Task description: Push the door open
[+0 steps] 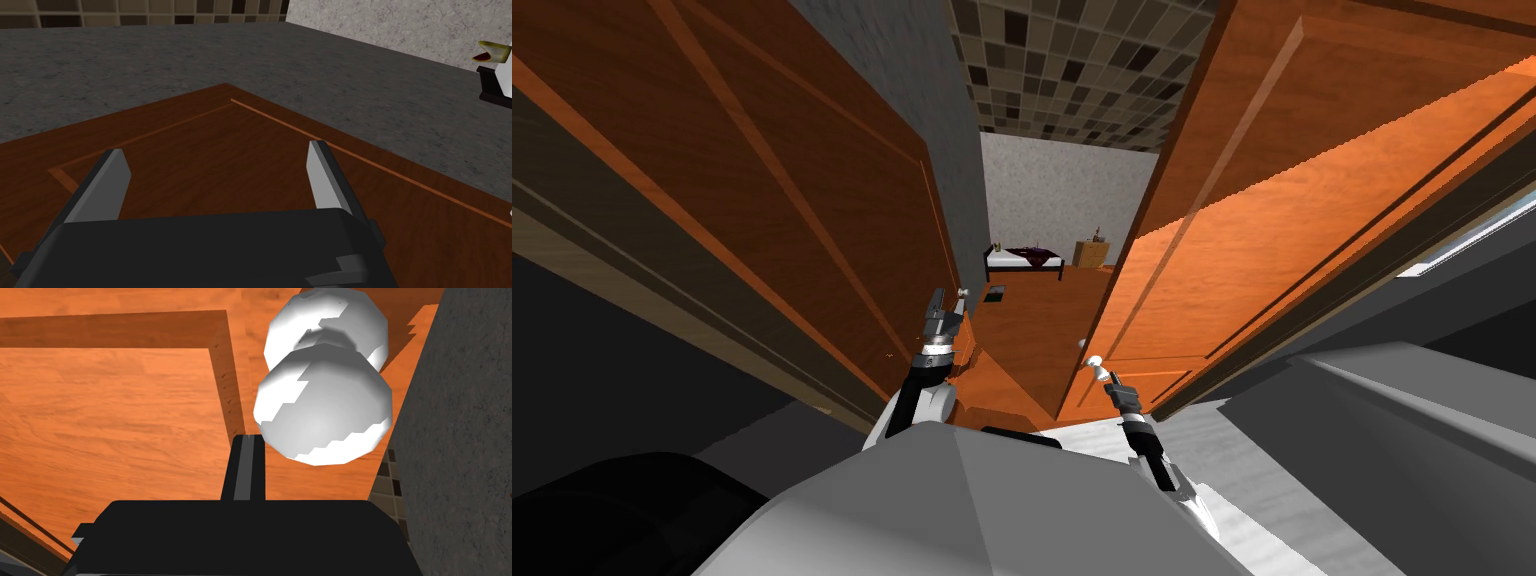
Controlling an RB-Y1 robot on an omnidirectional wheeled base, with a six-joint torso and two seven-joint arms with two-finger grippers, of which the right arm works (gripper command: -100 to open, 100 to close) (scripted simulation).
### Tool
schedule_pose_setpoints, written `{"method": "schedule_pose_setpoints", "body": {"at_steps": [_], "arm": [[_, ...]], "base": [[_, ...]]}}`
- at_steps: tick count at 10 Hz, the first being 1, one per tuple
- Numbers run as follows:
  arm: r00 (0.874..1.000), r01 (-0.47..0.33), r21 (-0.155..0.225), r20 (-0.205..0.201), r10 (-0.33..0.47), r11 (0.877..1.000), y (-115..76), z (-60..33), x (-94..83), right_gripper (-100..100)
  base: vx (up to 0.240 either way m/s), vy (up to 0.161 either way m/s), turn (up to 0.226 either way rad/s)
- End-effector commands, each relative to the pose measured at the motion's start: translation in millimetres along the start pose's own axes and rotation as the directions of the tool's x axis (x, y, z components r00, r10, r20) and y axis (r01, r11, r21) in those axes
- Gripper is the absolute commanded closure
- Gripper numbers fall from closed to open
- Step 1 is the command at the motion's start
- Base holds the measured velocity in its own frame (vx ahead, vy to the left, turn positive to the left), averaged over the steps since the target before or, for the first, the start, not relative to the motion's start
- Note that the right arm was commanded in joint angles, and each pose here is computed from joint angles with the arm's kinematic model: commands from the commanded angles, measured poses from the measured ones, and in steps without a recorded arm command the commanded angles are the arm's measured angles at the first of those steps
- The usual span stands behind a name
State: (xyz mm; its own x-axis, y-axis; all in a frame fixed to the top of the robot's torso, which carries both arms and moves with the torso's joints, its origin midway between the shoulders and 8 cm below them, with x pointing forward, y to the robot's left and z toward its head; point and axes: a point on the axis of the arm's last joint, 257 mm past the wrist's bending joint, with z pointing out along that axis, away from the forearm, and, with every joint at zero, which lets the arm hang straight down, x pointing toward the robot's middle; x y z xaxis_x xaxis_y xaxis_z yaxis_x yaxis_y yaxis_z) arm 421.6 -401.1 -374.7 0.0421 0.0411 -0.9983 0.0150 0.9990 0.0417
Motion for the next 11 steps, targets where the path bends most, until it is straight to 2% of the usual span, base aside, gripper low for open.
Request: {"method": "schedule_pose_setpoints", "body": {"at_steps": [1, 2, 11], "arm": [[0.999, 0.005, -0.023, -0.038, -0.006, 1.0, 15.6, -13.4, 16.9, -100], [0.999, 0.033, -0.025, -0.041, -0.034, 0.999, 11.6, -16.3, 16.8, -100], [0.999, 0.033, -0.025, -0.041, -0.034, 0.999, 11.6, -16.3, 16.8, -100]], "base": [[-0.003, 0.061, -0.035], [-0.02, 0.048, -0.03], [-0.005, 0.003, -0.001]]}}
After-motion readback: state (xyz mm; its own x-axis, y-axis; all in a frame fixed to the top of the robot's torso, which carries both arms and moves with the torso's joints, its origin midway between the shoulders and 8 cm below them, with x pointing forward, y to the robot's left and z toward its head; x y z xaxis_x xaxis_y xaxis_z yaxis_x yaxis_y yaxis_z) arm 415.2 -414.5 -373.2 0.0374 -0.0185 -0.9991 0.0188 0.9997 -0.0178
